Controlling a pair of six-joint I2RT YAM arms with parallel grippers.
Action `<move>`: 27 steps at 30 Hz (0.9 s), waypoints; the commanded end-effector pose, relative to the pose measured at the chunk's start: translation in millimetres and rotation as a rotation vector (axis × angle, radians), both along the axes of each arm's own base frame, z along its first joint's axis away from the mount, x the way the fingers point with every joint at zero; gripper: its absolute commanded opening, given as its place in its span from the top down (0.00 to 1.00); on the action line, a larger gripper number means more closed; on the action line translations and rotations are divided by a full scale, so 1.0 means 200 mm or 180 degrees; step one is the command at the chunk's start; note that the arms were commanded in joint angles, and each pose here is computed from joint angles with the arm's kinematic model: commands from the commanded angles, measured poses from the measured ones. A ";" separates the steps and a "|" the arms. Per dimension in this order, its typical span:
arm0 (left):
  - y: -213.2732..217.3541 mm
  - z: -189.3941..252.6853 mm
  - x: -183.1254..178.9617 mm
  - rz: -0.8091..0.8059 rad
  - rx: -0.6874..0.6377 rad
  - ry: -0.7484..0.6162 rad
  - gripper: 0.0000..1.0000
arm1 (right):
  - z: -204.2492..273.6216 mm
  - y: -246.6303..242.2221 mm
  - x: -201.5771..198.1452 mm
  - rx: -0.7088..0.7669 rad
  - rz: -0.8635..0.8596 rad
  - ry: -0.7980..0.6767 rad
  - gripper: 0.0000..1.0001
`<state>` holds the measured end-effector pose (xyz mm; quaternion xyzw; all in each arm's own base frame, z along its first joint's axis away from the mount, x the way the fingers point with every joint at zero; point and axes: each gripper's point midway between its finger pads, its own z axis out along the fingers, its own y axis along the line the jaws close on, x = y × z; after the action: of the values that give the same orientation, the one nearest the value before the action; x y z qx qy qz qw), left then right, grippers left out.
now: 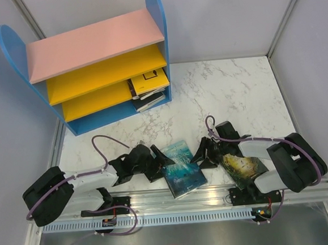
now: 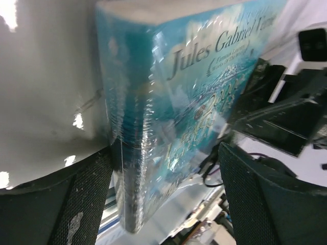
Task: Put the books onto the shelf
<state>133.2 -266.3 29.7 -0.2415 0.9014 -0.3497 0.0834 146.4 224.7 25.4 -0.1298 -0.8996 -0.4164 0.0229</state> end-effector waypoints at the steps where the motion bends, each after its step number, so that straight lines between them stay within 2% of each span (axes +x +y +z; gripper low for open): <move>1: 0.03 -0.10 0.09 0.0625 -0.0118 -0.0161 0.14 | -0.19 -0.10 -0.09 -0.0489 -0.0055 0.0246 0.39; 5: -0.05 0.02 0.15 0.0582 -0.0438 -0.0491 0.14 | -0.21 -0.10 -0.10 -0.0495 -0.0020 0.0299 0.42; 9: -0.12 0.08 0.17 0.0383 -0.0524 -0.0623 0.18 | -0.23 -0.09 -0.10 -0.0525 -0.0009 0.0318 0.44; 12: -0.14 0.11 0.18 0.0362 -0.0604 -0.0679 0.33 | -0.21 -0.09 -0.08 -0.0518 -0.0006 0.0271 0.44; 13: -0.14 0.13 0.18 0.0351 -0.0637 -0.0718 0.44 | -0.21 -0.09 -0.08 -0.0514 -0.0002 0.0261 0.45; 15: -0.19 0.20 0.18 0.0182 -0.0782 -0.0882 0.51 | -0.18 -0.07 -0.06 -0.0455 -0.0005 0.0210 0.45; 16: -0.21 0.22 0.19 0.0132 -0.0821 -0.0943 0.59 | -0.16 -0.06 -0.05 -0.0409 0.0002 0.0181 0.47; 23: -0.48 0.54 0.12 -0.0584 -0.1660 -0.1172 0.77 | 0.14 0.09 0.14 0.0213 -0.0119 -0.0341 0.53; 25: -0.52 0.59 0.11 -0.0709 -0.1756 -0.1183 0.97 | 0.21 0.12 0.19 0.0310 -0.0125 -0.0428 0.54; 27: -0.53 0.62 0.12 -0.0713 -0.1771 -0.1216 0.98 | 0.28 0.14 0.21 0.0375 -0.0106 -0.0504 0.54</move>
<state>163.4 -322.5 60.9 -0.1711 0.8389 -0.4951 0.1479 158.5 224.5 32.1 -0.1367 -0.8998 -0.4144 0.0000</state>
